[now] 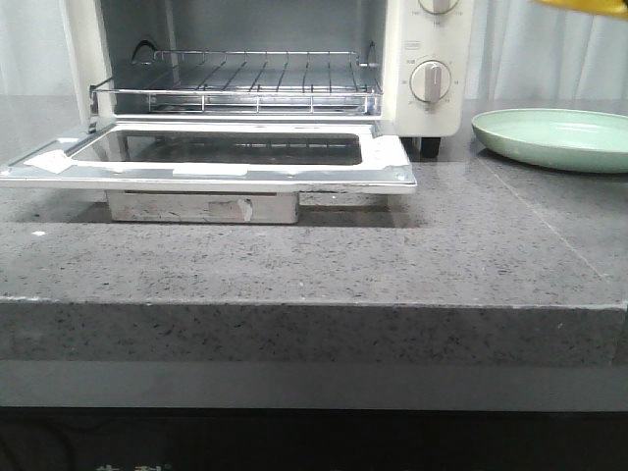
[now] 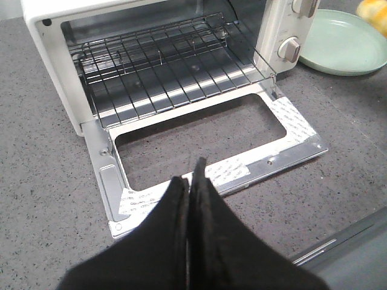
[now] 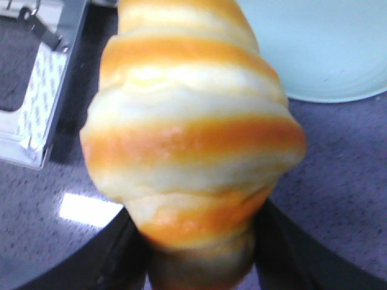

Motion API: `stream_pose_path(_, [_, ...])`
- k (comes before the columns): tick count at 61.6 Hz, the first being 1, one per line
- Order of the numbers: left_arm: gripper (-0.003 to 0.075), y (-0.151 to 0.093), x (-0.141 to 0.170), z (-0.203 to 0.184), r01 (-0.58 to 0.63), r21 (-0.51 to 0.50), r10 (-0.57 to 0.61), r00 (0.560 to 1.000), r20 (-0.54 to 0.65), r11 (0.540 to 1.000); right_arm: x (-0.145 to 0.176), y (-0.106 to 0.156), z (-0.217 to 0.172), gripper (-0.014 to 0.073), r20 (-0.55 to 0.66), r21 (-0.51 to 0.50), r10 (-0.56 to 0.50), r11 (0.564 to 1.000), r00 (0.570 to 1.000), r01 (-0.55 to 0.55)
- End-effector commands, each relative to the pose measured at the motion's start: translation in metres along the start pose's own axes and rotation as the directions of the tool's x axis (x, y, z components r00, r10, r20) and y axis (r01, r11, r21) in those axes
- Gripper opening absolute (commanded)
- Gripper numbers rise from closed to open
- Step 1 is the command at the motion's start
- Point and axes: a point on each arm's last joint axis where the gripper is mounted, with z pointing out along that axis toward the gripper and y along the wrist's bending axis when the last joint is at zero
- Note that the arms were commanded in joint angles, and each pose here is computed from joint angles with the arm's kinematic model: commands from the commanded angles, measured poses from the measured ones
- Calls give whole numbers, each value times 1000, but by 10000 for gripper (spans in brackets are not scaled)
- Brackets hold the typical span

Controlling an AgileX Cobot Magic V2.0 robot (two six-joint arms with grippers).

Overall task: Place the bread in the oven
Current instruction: 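Carry the croissant with the right gripper into the open oven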

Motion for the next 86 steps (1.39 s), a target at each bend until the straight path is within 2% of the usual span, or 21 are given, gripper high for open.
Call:
stream_pose_path(1, [-18, 0, -13, -8, 3, 9, -4, 994, 109, 1000, 3, 13, -11, 53, 80, -54, -35, 998, 996, 39])
stream_pose_path(14, [-18, 0, -13, -8, -1, 9, 0, 994, 109, 1000, 7, 31, 4, 53, 49, -135, -64, 988, 997, 70])
stream_pose_path(31, [-18, 0, -13, -8, -3, 6, 2, 994, 109, 1000, -1, 98, 3, 53, 223, -239, -277, 914, 935, 327])
stream_pose_path(50, [-18, 0, -13, -8, -3, 6, 2, 994, 109, 1000, -54, 152, 40, 53, 236, -145, -327, 919, 915, 366])
stream_pose_path(73, [-18, 0, -13, -8, -3, 6, 2, 994, 109, 1000, -110, 188, 88, 55, 266, -86, -354, 918, 896, 388])
stream_pose_path(80, [-18, 0, -13, -8, -3, 6, 2, 994, 109, 1000, -121, 191, 101, 102, 253, -39, -364, 922, 896, 386])
stream_pose_path(86, [-18, 0, -13, -8, -3, 5, 2, 994, 107, 1000, -128, 192, 108, 213, 251, -2, -361, 928, 898, 373])
